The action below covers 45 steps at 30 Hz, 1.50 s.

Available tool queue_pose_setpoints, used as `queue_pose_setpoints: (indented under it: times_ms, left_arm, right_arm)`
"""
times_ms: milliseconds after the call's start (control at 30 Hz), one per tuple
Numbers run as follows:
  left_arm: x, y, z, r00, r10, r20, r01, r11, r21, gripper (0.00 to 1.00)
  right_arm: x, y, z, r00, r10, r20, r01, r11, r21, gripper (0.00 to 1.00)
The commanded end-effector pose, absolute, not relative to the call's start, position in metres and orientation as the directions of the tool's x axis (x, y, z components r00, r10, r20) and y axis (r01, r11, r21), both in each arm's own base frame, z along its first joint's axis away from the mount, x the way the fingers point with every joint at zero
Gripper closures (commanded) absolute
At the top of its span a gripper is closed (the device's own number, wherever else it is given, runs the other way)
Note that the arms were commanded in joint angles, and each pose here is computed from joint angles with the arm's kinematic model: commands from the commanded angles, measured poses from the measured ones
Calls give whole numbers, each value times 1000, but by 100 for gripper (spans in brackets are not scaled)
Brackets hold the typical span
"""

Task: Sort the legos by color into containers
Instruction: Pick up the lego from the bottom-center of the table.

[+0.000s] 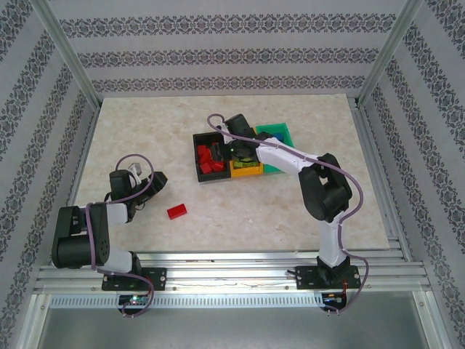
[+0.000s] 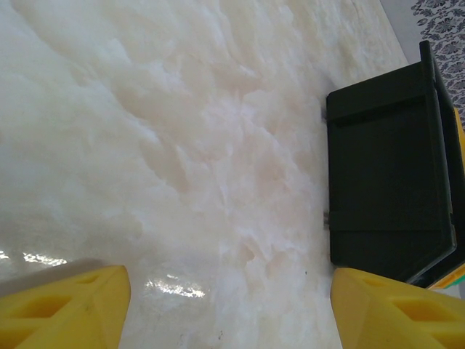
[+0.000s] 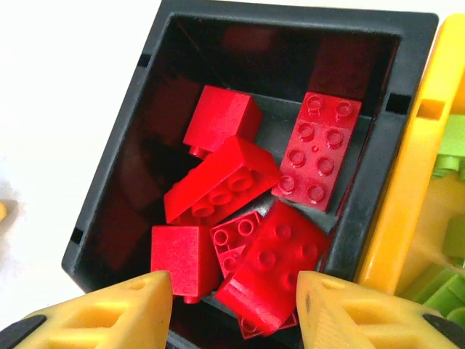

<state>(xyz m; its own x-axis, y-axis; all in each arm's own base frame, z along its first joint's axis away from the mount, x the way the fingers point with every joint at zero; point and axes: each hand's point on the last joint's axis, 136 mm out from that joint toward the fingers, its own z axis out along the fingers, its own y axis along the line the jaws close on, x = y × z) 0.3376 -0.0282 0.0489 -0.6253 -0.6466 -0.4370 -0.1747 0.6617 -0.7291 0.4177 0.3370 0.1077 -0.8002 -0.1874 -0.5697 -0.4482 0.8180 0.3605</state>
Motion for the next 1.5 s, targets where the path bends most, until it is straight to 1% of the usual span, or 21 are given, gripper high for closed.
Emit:
queue_pose_setpoints:
  times_ms: [0,400,667,833,900,1067,1333,1400,1467]
  left_arm:
    - [329,-35,36,-660,-655,-368,-210,632,-746,27]
    - [330,-35,34,-661,-655,-365,-211,630,-748,27]
    - [330,-36,34,-665,-654,-361,-208,627,-751,26]
    - [330,-35,35,-663,-655,-363,-208,627,-751,26]
    - [330,-36,34,-663,-656,-361,-209,625,-753,26]
    - [331,-36,34,-663,-656,-359,-208,623,-754,26]
    - [330,-36,35,-663,-655,-362,-207,626,-752,26]
    - [330,-36,33,-666,-656,-356,-211,623,-753,26]
    - [330,-36,33,-667,-655,-356,-209,623,-754,26]
  right_arm:
    - [397,342,117,-788,-221,-575,-488,794,362,51]
    - [325,374,102,-712,-427,-557,-651,699,296,50]
    - [284,402,87,-601,-594,-535,-783,574,242,49]
    - [275,415,88,-568,-626,-534,-812,532,241,47]
    - [270,421,90,-540,-635,-552,-831,504,233,45]
    - [247,438,92,-466,-677,-570,-884,377,276,37]
    - [246,450,86,-327,-726,-605,-938,326,116,34]
    - [245,454,86,-296,-731,-615,-948,305,94,31]
    - [244,458,85,-280,-732,-621,-955,281,99,31]
